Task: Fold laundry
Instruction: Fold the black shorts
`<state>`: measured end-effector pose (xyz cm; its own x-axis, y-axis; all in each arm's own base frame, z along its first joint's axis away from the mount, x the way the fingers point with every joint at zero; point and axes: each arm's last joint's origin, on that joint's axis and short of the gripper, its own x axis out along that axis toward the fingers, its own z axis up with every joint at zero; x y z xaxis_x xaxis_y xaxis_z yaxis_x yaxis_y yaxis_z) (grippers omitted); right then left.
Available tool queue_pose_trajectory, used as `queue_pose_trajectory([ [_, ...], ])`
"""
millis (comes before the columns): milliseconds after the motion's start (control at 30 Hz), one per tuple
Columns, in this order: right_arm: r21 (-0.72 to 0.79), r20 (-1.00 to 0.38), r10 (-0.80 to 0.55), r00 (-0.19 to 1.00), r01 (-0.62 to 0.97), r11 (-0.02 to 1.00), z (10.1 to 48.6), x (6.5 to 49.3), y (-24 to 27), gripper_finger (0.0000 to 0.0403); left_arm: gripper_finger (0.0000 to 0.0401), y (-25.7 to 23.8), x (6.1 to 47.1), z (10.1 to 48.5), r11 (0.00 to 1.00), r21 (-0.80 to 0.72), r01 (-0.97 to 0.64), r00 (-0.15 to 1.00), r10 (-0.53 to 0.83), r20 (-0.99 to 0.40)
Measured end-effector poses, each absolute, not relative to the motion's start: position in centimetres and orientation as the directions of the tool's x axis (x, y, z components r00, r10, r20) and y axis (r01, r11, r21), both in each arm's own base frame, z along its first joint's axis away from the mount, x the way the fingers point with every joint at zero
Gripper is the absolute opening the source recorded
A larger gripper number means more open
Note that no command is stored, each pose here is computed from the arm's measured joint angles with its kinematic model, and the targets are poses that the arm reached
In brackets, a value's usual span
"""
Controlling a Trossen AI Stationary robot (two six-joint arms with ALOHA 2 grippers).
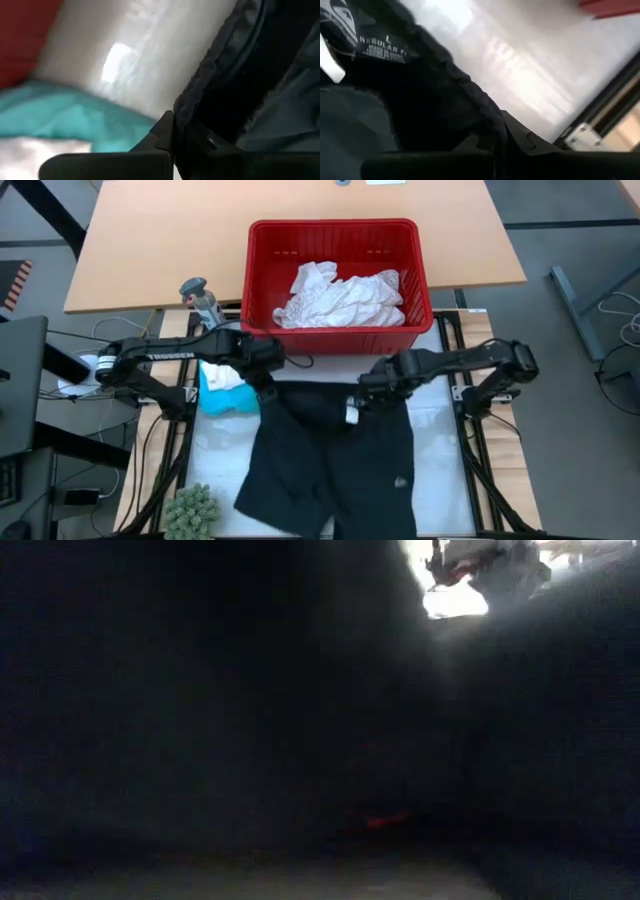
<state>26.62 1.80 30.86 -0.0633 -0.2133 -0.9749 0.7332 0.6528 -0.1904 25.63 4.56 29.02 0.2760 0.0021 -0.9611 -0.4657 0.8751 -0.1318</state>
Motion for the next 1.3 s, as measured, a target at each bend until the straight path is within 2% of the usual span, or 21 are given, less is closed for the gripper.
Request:
queue_pose_trajectory([
  [100,-0.182,-0.977,-0.208,-0.054,0.724,0.665,30.5,26.9,0.2,0.0049,0.0006,5.2,25.4,28.2,0.860,-0.121,-0.497,0.255,0.011,-0.967],
  [333,-0.179,-0.976,-0.213,-0.046,0.729,0.661,30.5,27.1,-1.9,0.0082,0.0025,6.0,25.5,27.7,0.873,0.010,-0.487,0.255,0.153,-0.955],
  [633,-0.222,-0.962,-0.268,-0.055,0.730,0.646,30.5,27.0,-3.8,0.0194,0.0123,6.3,26.4,28.1,0.911,0.082,-0.405,0.338,0.232,-0.912],
  [800,-0.223,-0.964,-0.259,-0.066,0.731,0.645,30.5,26.9,-4.6,0.0234,0.0181,6.4,26.5,28.1,0.926,0.114,-0.361,0.339,0.244,-0.908],
  [933,-0.231,-0.963,-0.259,-0.072,0.717,0.658,30.5,26.7,-5.2,0.0239,0.0211,6.4,26.4,28.1,0.921,0.141,-0.363,0.330,0.268,-0.905],
  [1100,-0.230,-0.963,-0.263,-0.052,0.666,0.709,31.1,26.2,-5.6,0.0238,0.0220,6.4,26.3,28.9,0.936,0.174,-0.307,0.357,0.282,-0.891],
  [1300,-0.130,-0.970,-0.227,0.084,0.608,0.783,32.9,25.2,-5.3,0.0237,0.0220,6.7,26.3,32.0,0.917,0.309,-0.254,0.427,0.393,-0.815],
])
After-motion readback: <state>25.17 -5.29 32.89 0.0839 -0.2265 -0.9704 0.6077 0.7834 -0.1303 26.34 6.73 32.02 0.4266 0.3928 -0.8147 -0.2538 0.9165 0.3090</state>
